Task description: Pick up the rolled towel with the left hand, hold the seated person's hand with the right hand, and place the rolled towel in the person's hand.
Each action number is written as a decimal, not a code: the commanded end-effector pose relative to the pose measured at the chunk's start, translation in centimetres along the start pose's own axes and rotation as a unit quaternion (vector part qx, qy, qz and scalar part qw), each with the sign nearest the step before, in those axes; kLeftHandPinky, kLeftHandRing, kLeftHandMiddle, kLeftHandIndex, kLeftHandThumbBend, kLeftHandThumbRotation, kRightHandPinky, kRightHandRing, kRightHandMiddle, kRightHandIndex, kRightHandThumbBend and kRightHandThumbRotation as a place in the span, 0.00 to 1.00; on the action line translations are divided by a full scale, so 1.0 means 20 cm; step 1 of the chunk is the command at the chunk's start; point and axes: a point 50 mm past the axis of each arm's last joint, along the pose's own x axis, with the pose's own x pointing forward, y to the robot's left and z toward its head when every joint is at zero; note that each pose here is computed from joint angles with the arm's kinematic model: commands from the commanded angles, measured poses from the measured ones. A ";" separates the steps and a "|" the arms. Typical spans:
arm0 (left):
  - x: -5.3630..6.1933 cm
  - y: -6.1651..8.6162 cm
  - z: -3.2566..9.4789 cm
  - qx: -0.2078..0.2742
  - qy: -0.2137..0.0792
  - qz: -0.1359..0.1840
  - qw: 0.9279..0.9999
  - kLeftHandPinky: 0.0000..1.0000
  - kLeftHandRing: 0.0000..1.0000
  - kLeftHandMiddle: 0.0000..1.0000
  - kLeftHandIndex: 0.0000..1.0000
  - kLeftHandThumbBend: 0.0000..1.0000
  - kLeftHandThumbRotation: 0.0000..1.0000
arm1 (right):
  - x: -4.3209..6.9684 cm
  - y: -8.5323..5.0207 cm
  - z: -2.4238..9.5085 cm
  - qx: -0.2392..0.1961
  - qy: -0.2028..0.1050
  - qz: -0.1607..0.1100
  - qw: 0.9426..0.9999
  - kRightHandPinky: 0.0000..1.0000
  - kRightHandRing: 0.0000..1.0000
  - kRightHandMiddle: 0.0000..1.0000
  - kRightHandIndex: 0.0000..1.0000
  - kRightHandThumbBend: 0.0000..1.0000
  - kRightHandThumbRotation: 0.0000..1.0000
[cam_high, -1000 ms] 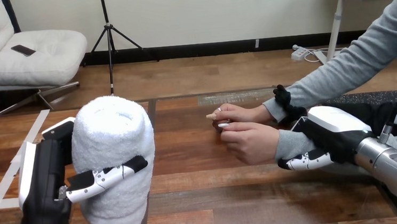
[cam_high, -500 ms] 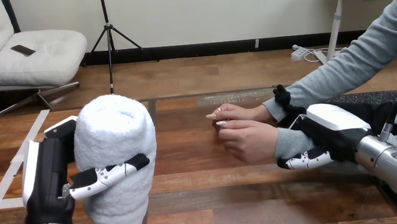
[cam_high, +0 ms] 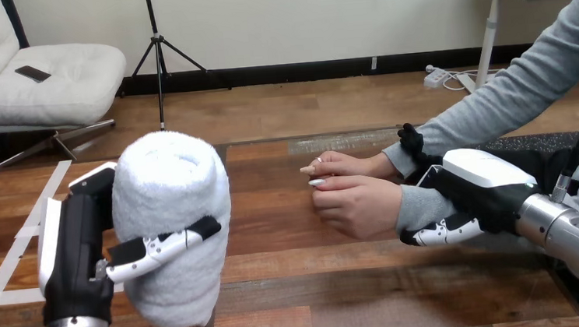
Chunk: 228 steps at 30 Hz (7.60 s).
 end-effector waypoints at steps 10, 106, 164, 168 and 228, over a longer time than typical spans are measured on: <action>0.17 -0.06 0.10 -0.023 -0.083 0.008 0.996 0.30 0.34 0.39 0.41 0.62 0.00 | 0.05 -0.18 0.09 0.021 -0.046 -0.060 0.997 0.16 0.20 0.25 0.25 0.55 0.45; 0.61 -0.33 0.00 -0.089 -0.051 -0.023 0.994 0.33 0.36 0.39 0.40 0.57 0.00 | 0.07 -0.23 0.11 0.025 -0.044 -0.059 0.997 0.17 0.20 0.25 0.24 0.56 0.40; 0.60 -0.53 0.05 -0.149 -0.048 -0.051 0.986 0.35 0.37 0.41 0.41 0.59 0.00 | 0.16 -0.29 0.22 0.017 -0.067 -0.074 0.995 0.15 0.18 0.22 0.22 0.59 0.41; 0.60 -0.55 0.06 -0.150 -0.049 -0.055 0.986 0.35 0.37 0.41 0.41 0.59 0.00 | 0.16 -0.29 0.23 0.017 -0.068 -0.075 0.995 0.15 0.18 0.23 0.22 0.59 0.41; 0.54 -0.65 0.03 -0.168 -0.025 -0.092 0.981 0.34 0.36 0.40 0.41 0.58 0.00 | 0.18 -0.32 0.25 0.021 -0.076 -0.086 0.993 0.15 0.18 0.22 0.22 0.60 0.41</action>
